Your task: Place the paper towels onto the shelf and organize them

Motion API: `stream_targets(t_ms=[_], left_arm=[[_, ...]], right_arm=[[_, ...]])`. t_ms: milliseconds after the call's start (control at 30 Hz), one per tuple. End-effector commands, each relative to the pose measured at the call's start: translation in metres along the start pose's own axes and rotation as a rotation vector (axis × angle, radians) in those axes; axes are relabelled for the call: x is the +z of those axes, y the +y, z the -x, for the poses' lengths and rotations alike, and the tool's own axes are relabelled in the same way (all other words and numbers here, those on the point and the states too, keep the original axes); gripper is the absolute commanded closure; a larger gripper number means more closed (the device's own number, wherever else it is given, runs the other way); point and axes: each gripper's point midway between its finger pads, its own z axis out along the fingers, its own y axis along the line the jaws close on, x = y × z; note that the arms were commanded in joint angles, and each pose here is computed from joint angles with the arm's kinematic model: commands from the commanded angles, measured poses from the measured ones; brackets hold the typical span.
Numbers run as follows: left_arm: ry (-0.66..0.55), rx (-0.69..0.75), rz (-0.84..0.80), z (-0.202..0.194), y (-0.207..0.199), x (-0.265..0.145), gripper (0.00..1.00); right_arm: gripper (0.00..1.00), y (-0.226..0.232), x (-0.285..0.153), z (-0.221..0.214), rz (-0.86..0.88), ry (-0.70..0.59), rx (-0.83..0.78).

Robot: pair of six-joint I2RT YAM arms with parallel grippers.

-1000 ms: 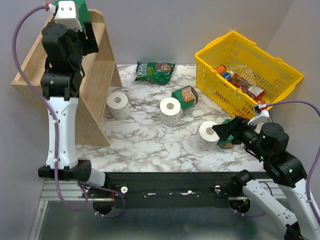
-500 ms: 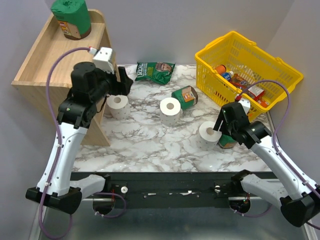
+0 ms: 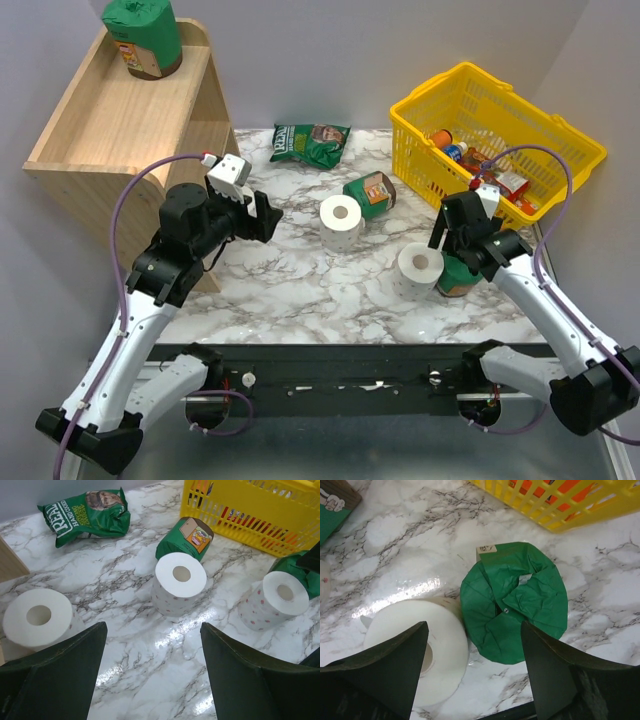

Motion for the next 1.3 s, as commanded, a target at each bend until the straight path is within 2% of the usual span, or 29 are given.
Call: stream_targets(t_ms=[0, 100, 300, 533, 767, 1067, 1200, 1233, 1267], left_arm=[[-0.046, 0.035, 0.018, 0.007, 0.003, 0.004, 0.14], [-0.044, 0.036, 0.007, 0.008, 0.0, 0.005, 0.14], [-0.029, 0.04, 0.038, 0.005, 0.005, 0.005, 0.14], [-0.028, 0.044, 0.048, 0.01, 0.006, 0.004, 0.14], [-0.018, 0.043, 0.049, 0.011, 0.006, 0.006, 0.14], [-0.019, 0.045, 0.066, 0.011, 0.008, 0.001, 0.13], [-0.024, 0.046, 0.064, 0.013, 0.007, -0.001, 0.13], [-0.022, 0.046, 0.064, 0.012, 0.007, -0.001, 0.12], [-0.022, 0.044, 0.065, 0.012, 0.007, -0.001, 0.12]], right_arm=[[0.1, 0.004, 0.017, 0.018, -0.008, -0.04, -0.022], [0.1, 0.012, 0.027, 0.008, 0.032, -0.009, -0.028], [0.11, 0.008, 0.045, -0.017, 0.008, 0.041, -0.054], [0.23, 0.002, 0.045, -0.044, 0.013, 0.097, -0.035], [0.3, -0.002, 0.056, -0.06, -0.014, 0.132, -0.05], [0.37, -0.005, 0.062, -0.051, -0.055, 0.091, -0.051], [0.36, -0.008, 0.059, -0.039, -0.075, 0.054, -0.044], [0.32, -0.009, 0.058, -0.037, -0.082, 0.047, -0.039], [0.31, -0.01, 0.057, -0.034, -0.085, 0.034, -0.034]])
